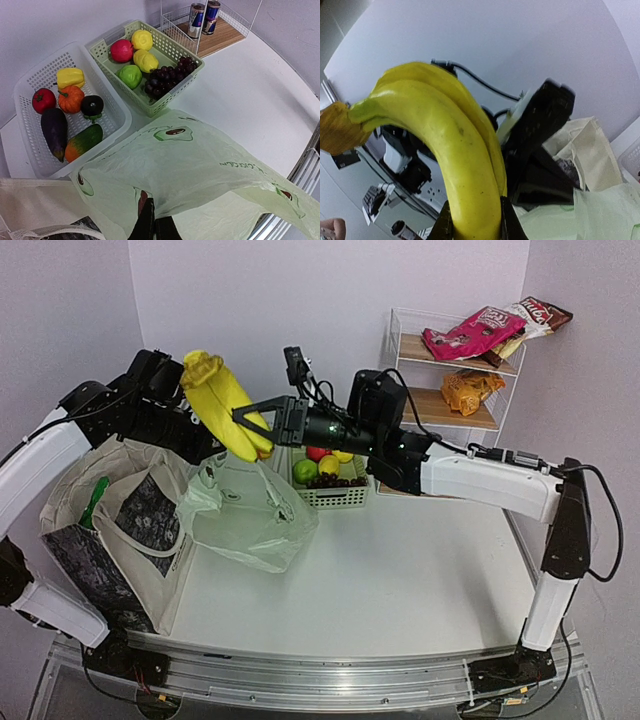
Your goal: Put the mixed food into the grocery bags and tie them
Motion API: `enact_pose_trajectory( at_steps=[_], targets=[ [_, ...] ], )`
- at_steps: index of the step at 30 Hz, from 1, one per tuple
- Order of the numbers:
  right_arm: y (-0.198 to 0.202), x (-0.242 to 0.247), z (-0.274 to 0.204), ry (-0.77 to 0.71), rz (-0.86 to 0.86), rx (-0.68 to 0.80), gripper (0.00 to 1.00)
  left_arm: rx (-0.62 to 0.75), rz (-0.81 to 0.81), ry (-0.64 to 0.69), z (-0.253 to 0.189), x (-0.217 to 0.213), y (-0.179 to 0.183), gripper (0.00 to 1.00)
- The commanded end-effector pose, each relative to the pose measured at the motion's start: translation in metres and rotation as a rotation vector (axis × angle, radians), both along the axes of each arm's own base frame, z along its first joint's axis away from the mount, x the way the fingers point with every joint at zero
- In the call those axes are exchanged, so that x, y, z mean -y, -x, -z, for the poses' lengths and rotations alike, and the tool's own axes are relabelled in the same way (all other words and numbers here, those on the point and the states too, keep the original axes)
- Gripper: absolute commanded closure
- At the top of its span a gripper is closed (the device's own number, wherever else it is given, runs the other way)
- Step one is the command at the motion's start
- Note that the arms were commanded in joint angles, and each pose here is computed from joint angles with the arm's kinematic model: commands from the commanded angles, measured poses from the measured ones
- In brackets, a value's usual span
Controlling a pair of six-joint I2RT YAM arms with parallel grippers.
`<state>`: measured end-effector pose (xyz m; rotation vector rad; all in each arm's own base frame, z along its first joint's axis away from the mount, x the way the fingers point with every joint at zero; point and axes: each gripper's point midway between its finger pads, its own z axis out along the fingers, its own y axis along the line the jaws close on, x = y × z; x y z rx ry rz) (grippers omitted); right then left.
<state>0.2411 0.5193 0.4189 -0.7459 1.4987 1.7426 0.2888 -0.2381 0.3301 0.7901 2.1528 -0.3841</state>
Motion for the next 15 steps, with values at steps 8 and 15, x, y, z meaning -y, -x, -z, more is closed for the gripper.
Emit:
enact_pose_trajectory(
  at_steps=[8,15],
  targets=[
    [0.105,0.015,0.129,0.563,-0.077,0.176,1.00,0.013,0.063,0.085,-0.019,0.024,-0.003,1.00],
    [0.089,0.039,0.181,0.809,0.085,0.130,1.00,0.010,0.098,0.083,-0.018,0.025,0.003,1.00]
  ],
)
